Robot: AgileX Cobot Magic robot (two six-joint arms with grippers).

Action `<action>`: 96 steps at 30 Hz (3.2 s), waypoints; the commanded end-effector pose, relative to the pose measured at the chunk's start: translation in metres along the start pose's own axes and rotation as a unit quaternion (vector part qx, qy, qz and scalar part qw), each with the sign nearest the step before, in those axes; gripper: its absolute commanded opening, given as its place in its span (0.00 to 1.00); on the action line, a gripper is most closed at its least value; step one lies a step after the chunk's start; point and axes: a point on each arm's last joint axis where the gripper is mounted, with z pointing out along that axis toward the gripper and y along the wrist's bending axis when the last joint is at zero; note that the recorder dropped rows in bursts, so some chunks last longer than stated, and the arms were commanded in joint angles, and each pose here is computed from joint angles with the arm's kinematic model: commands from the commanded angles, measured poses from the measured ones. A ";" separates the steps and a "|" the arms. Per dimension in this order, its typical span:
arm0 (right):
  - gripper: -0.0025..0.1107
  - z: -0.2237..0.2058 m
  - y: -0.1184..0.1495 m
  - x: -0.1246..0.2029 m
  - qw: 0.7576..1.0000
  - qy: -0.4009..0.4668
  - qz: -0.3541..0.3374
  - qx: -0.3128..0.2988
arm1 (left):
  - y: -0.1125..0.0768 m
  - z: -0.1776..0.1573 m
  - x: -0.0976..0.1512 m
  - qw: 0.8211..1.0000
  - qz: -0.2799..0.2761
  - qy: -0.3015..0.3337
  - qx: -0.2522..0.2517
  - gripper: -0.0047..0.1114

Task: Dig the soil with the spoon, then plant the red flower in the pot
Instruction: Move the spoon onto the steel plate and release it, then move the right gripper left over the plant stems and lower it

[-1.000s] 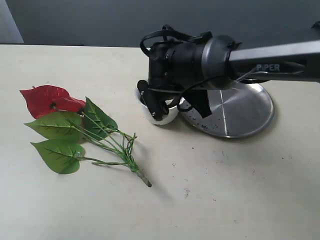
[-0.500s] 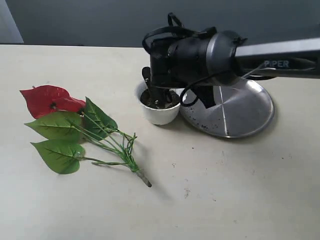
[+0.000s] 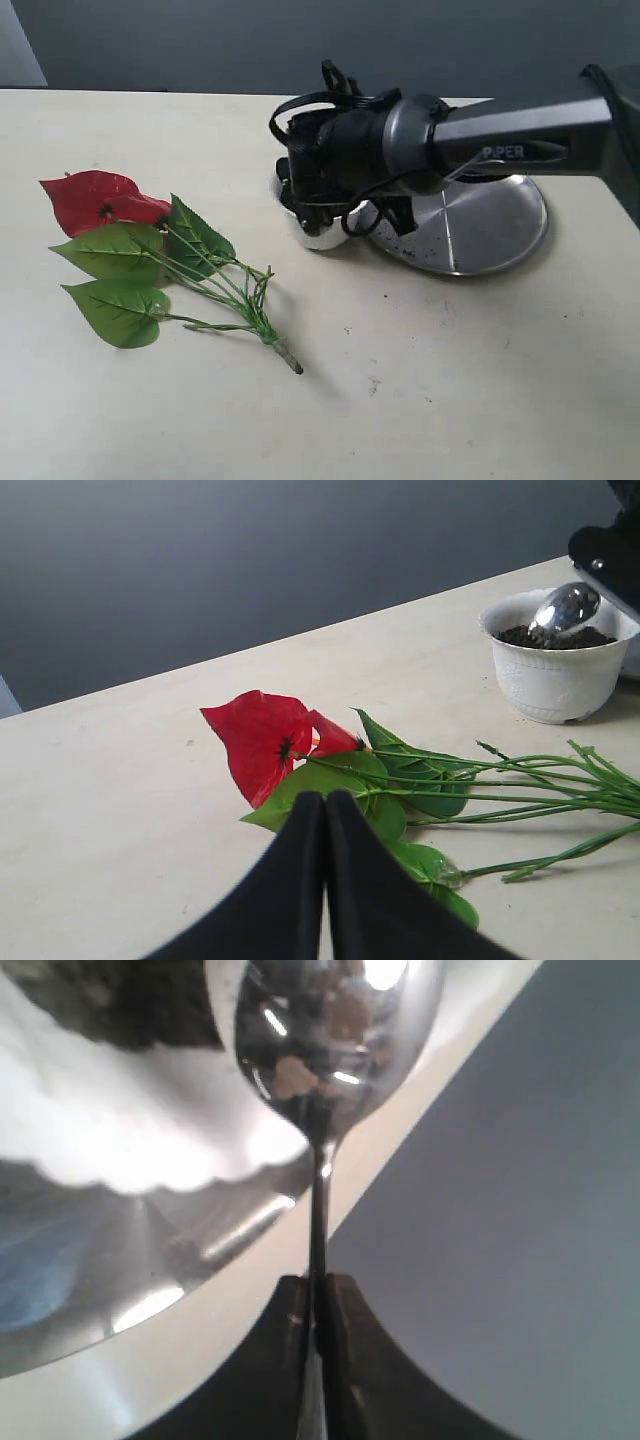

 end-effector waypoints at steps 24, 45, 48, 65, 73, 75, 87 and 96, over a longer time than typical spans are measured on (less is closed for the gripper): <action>0.02 0.066 0.012 0.115 0.853 -0.015 0.458 -0.249 | 0.000 0.000 -0.003 1.000 -0.001 -0.009 0.001 0.04; 0.09 0.113 0.038 0.072 0.841 -0.018 0.473 -0.262 | 0.000 0.000 -0.003 1.000 -0.001 -0.009 0.001 0.04; 0.24 0.112 0.038 0.073 0.840 -0.016 0.474 -0.262 | 0.000 0.000 -0.003 1.000 -0.001 -0.009 0.001 0.04; 0.33 -0.038 -0.035 0.099 0.598 -0.363 0.589 -0.403 | 0.000 0.000 -0.003 1.000 -0.001 -0.009 0.001 0.04; 0.39 -0.086 -0.045 0.022 0.614 -0.440 0.533 -0.381 | 0.000 0.000 -0.003 1.000 -0.001 -0.009 0.001 0.04; 0.39 -0.098 -0.049 0.002 0.635 -0.455 0.506 -0.366 | 0.000 0.000 -0.003 1.000 -0.001 -0.009 0.001 0.04; 0.39 -0.071 -0.063 -0.088 0.757 -0.325 0.421 -0.379 | 0.000 0.000 -0.003 1.000 -0.001 -0.009 0.001 0.04; 0.39 -0.041 -0.067 -0.120 0.777 -0.281 0.424 -0.370 | 0.000 0.000 -0.003 1.000 -0.001 -0.009 0.001 0.04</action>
